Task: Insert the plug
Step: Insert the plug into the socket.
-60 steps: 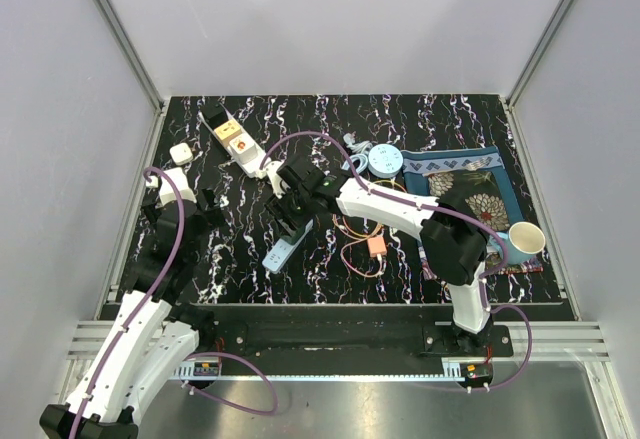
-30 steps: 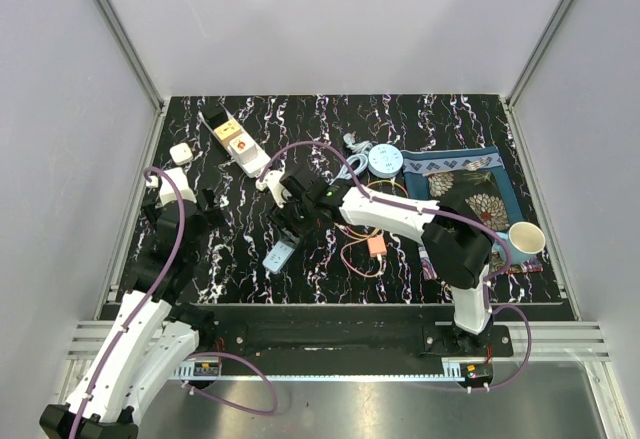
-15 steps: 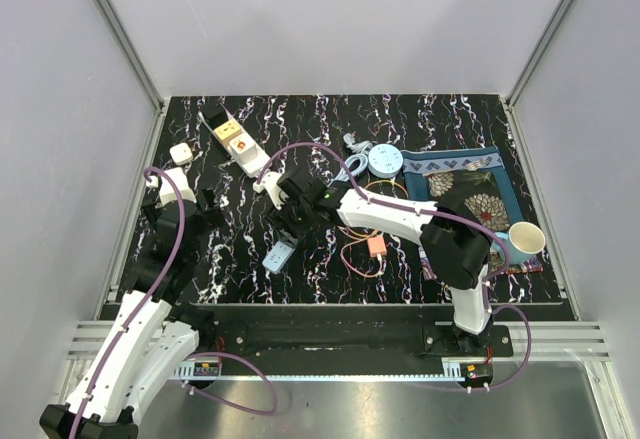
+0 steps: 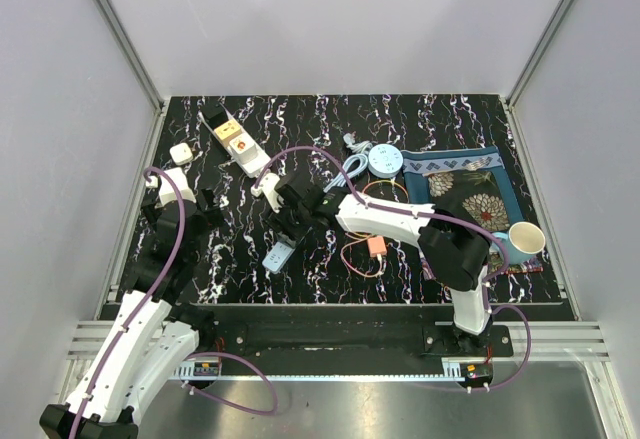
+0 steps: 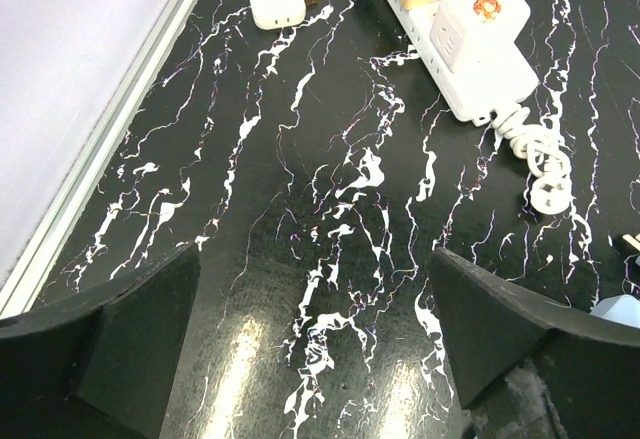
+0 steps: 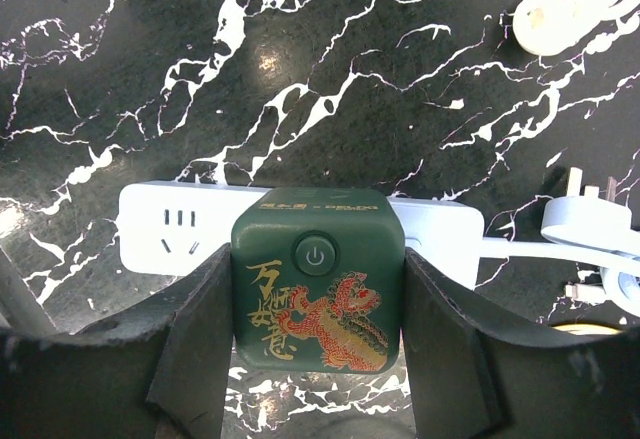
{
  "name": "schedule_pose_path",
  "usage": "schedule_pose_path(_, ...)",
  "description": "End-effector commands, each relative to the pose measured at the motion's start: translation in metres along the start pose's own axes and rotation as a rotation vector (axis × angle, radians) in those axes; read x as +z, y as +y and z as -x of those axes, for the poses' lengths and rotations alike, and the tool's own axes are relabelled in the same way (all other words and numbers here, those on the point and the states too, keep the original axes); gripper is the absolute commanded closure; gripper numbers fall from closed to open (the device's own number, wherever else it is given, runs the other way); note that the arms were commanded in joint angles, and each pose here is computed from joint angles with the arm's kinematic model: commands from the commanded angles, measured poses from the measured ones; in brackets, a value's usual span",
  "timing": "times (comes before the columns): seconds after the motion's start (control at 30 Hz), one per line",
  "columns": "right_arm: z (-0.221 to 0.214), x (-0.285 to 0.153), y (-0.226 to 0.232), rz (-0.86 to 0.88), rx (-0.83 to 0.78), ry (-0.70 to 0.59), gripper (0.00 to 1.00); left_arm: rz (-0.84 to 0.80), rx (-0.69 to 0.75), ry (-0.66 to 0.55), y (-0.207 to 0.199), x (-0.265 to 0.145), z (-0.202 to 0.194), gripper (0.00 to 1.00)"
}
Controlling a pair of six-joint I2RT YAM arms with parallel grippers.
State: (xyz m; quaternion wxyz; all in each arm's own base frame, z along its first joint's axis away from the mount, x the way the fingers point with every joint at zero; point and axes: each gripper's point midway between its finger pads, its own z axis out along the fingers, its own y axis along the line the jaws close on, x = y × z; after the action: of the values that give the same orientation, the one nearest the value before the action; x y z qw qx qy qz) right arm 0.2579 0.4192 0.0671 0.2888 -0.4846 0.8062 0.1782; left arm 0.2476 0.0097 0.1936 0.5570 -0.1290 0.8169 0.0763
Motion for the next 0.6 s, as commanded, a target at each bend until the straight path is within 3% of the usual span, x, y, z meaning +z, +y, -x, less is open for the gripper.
schedule_pose_path(0.0, -0.168, 0.021, 0.017, 0.049, -0.053, 0.516, 1.0, 0.024, -0.026, -0.064, 0.004, -0.001, 0.02, 0.01)
schedule_pose_path(0.2, -0.174, 0.024, 0.021, 0.065, -0.035, 0.524, 1.0, 0.028, -0.022, -0.064, 0.004, -0.001, 0.02, 0.01)
schedule_pose_path(0.37, -0.139, 0.017, 0.022, 0.062, -0.026, 0.429, 1.0, 0.029, -0.021, -0.058, 0.003, 0.0, 0.018, 0.01)
schedule_pose_path(0.4, -0.125, 0.017, 0.022, 0.064, -0.024, 0.391, 0.96, 0.029, -0.022, -0.057, 0.004, 0.0, 0.018, 0.01)
schedule_pose_path(0.43, -0.112, 0.013, 0.023, 0.065, -0.021, 0.359, 0.76, 0.03, -0.02, -0.056, 0.004, 0.001, 0.018, 0.01)
schedule_pose_path(0.57, -0.055, 0.0, 0.02, 0.046, 0.001, 0.222, 0.5, 0.025, -0.024, -0.055, 0.003, 0.001, 0.018, 0.01)
